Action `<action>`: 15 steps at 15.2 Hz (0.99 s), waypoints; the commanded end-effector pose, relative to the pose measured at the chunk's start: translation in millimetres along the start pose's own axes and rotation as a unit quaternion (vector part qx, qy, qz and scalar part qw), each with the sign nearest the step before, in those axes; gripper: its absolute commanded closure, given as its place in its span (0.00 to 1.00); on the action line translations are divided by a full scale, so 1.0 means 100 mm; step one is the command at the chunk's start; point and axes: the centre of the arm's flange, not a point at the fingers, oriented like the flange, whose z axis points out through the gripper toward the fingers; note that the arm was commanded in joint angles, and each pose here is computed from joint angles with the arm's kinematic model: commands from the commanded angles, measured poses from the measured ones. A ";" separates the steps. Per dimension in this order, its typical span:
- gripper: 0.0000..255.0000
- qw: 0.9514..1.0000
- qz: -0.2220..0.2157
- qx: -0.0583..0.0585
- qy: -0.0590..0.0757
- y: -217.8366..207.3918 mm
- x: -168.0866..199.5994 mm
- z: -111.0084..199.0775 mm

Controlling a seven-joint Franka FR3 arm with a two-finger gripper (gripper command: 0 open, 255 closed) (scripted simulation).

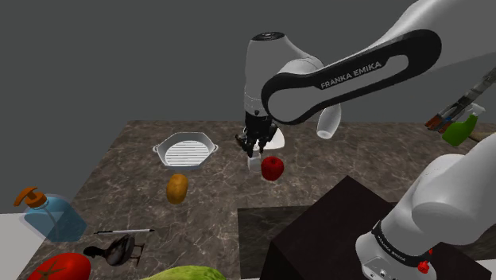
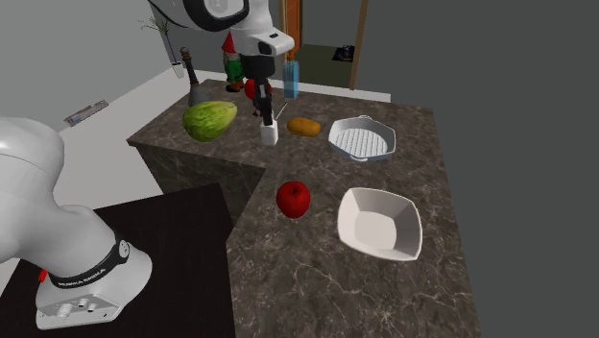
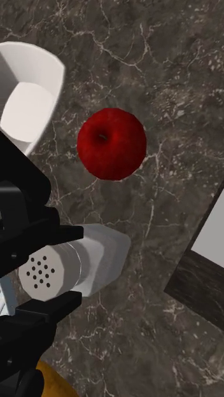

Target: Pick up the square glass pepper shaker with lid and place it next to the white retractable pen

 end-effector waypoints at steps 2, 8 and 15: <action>1.00 1.000 0.001 0.001 0.000 -0.39 0.09 -0.01; 1.00 1.000 0.001 0.001 0.000 -1.16 0.27 -0.04; 1.00 1.000 0.001 0.001 0.000 -2.06 0.49 -0.08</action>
